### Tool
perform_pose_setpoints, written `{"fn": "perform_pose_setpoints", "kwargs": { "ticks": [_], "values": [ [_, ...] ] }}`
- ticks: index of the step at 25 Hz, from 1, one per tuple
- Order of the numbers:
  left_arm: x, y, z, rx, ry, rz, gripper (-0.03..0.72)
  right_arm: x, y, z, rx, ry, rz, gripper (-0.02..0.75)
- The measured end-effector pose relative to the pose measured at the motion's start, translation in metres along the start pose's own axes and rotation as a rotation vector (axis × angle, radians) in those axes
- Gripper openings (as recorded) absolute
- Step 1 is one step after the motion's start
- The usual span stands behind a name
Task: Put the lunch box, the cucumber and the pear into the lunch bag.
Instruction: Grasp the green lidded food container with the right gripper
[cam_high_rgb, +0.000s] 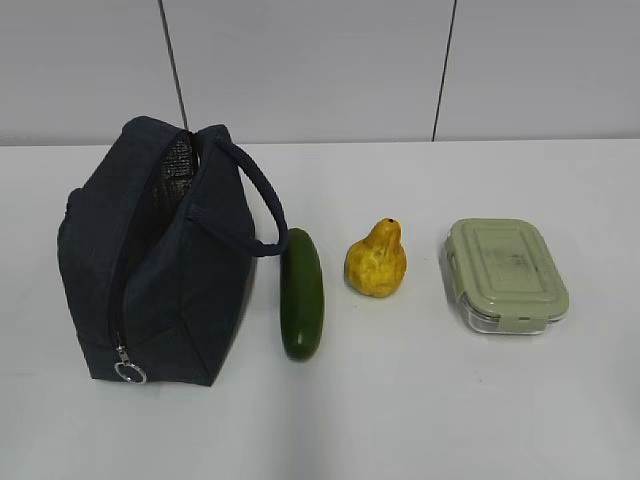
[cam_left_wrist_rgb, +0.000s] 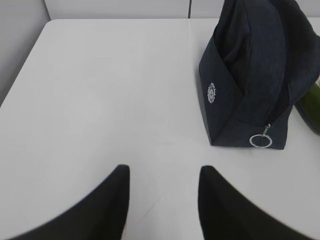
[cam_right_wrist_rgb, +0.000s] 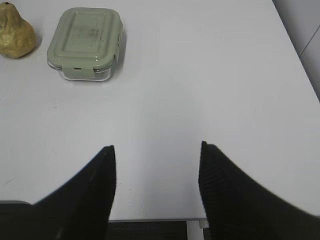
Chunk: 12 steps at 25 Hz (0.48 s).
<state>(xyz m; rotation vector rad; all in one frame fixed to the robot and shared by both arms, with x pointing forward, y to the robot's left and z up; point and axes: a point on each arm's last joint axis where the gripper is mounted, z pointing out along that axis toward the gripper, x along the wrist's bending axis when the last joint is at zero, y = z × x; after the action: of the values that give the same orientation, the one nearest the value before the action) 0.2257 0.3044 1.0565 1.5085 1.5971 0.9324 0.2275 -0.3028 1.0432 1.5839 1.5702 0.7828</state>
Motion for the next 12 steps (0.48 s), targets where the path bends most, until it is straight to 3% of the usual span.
{"fn": "perform_pose_setpoints", "kwargs": {
  "ticks": [12],
  "values": [
    [0.0,0.0,0.0,0.0,0.0,0.0,0.276,0.0,0.0,0.0,0.0,0.002,-0.001,0.424]
  ]
}}
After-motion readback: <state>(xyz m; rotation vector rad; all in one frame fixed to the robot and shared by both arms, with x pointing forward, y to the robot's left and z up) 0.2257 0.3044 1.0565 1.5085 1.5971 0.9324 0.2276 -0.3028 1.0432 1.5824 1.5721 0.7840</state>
